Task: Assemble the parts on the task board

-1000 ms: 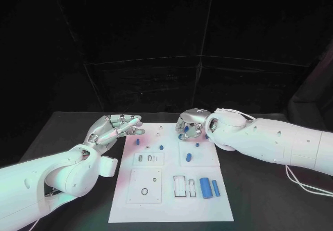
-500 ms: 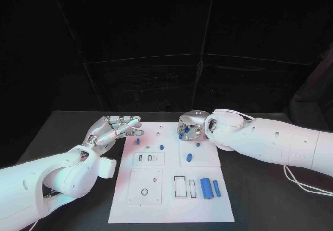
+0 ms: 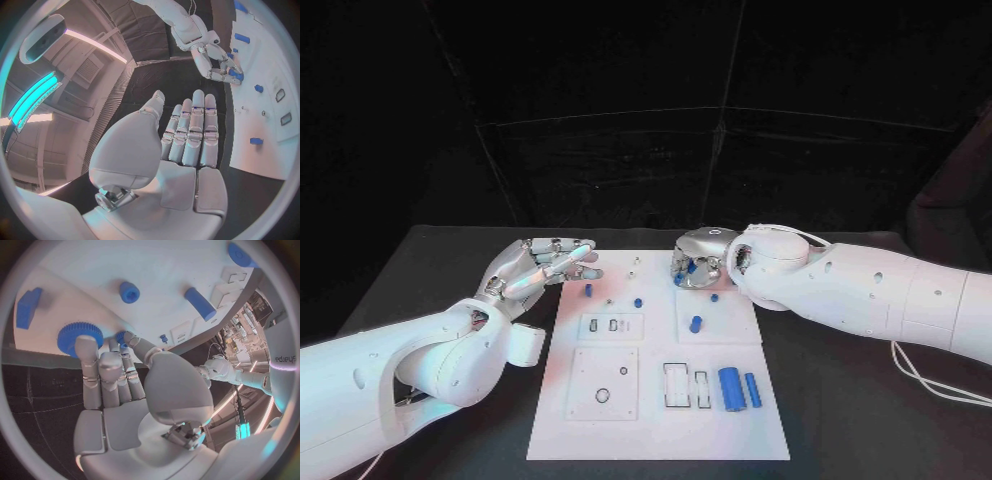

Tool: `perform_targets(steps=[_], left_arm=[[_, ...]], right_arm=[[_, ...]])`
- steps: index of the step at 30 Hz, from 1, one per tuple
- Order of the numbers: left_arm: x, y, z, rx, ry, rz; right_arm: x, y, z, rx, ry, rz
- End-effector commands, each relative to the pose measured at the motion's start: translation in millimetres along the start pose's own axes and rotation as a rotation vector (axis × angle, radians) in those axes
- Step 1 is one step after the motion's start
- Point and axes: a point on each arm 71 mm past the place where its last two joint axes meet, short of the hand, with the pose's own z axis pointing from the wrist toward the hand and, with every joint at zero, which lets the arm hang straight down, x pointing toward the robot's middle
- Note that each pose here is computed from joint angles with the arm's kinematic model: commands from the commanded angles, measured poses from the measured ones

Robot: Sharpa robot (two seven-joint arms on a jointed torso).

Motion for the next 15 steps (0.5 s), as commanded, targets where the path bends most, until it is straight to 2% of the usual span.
perform_targets(steps=[1, 9, 11, 15], left_arm=[[1.3, -1.2, 0.5, 0.006, 0.017, -0.003], [-0.1, -1.2, 0.3, 0.005, 0.014, -0.002], [-0.2, -1.3, 0.3, 0.004, 0.015, -0.002], [-0.6, -1.6, 0.5, 0.006, 0.014, -0.001]], right_arm=[[-1.2, 1.4, 0.1, -0.008, -0.017, -0.002], [-9.9, 3.0, -3.1, -0.019, -0.136, 0.038], [-16.9, 4.6, -2.0, -0.015, -0.178, 0.049], [-25.0, 6.8, 0.3, -0.002, -0.224, 0.062]])
